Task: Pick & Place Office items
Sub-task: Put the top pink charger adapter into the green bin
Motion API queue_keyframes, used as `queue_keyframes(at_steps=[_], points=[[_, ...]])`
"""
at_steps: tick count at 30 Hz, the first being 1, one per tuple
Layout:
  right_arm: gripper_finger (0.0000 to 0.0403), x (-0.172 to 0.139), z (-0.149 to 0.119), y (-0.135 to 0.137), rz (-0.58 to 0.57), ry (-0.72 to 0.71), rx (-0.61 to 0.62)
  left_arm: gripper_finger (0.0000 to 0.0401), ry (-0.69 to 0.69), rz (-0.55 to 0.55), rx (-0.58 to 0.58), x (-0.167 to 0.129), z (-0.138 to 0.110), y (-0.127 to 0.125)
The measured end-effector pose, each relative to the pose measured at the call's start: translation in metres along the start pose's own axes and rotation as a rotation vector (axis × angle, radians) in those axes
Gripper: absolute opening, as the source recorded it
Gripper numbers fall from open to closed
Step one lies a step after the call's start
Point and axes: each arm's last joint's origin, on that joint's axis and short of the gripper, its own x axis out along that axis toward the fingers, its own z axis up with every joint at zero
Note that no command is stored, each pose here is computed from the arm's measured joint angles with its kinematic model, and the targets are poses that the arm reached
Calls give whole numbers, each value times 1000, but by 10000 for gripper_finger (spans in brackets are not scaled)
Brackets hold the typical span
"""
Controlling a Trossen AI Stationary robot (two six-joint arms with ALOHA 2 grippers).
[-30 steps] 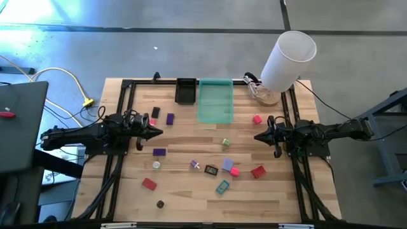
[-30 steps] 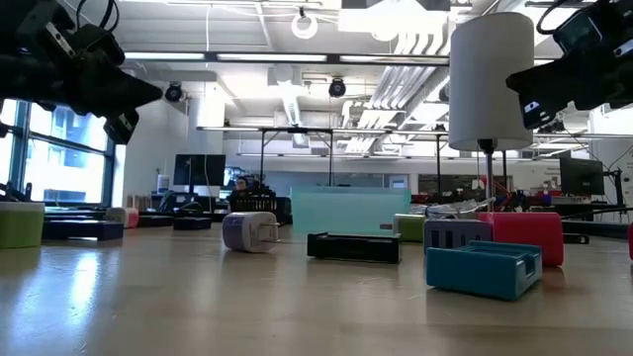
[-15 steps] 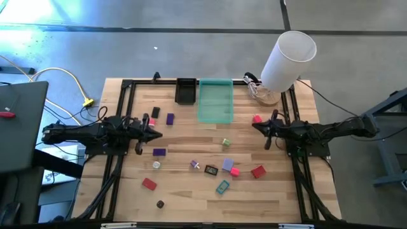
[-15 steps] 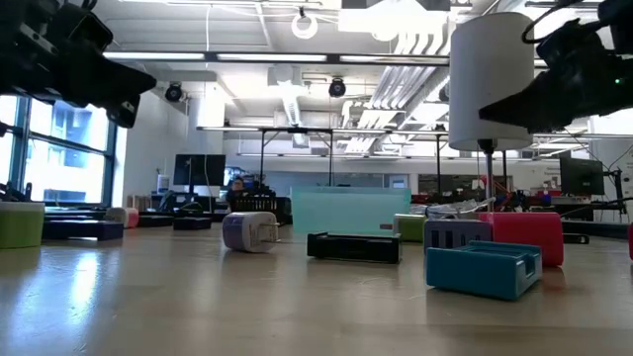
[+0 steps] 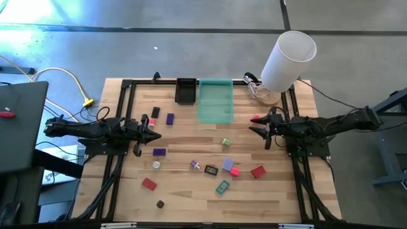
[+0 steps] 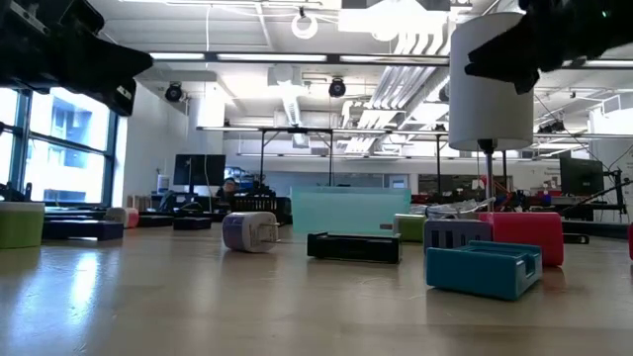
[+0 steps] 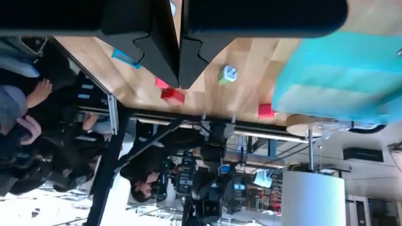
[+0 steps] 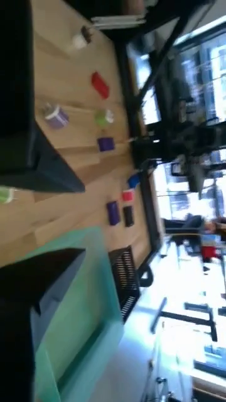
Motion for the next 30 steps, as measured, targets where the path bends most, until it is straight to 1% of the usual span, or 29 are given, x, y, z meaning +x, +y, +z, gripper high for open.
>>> queue_keyframes(at_steps=[2,7,12,16,20,24,27,30], points=[[191,3,9,2,-39,56,12,1,12,17,13,1,-1,-1],[248,14,22,2,-151,194,155,1,39,58,-8,4,-4,-1],[279,20,28,-11,-310,345,290,1,78,69,-81,7,-8,0],[282,25,21,-24,-357,485,375,1,82,131,-146,8,-10,1],[277,30,8,-40,-499,606,406,1,66,178,-152,8,-9,3],[273,37,-1,-54,-623,684,411,1,44,181,-132,8,-7,3],[271,46,-6,-63,-671,709,420,1,35,179,-134,8,-6,3],[270,53,-13,-70,-716,763,428,1,29,178,-135,8,-5,2]])
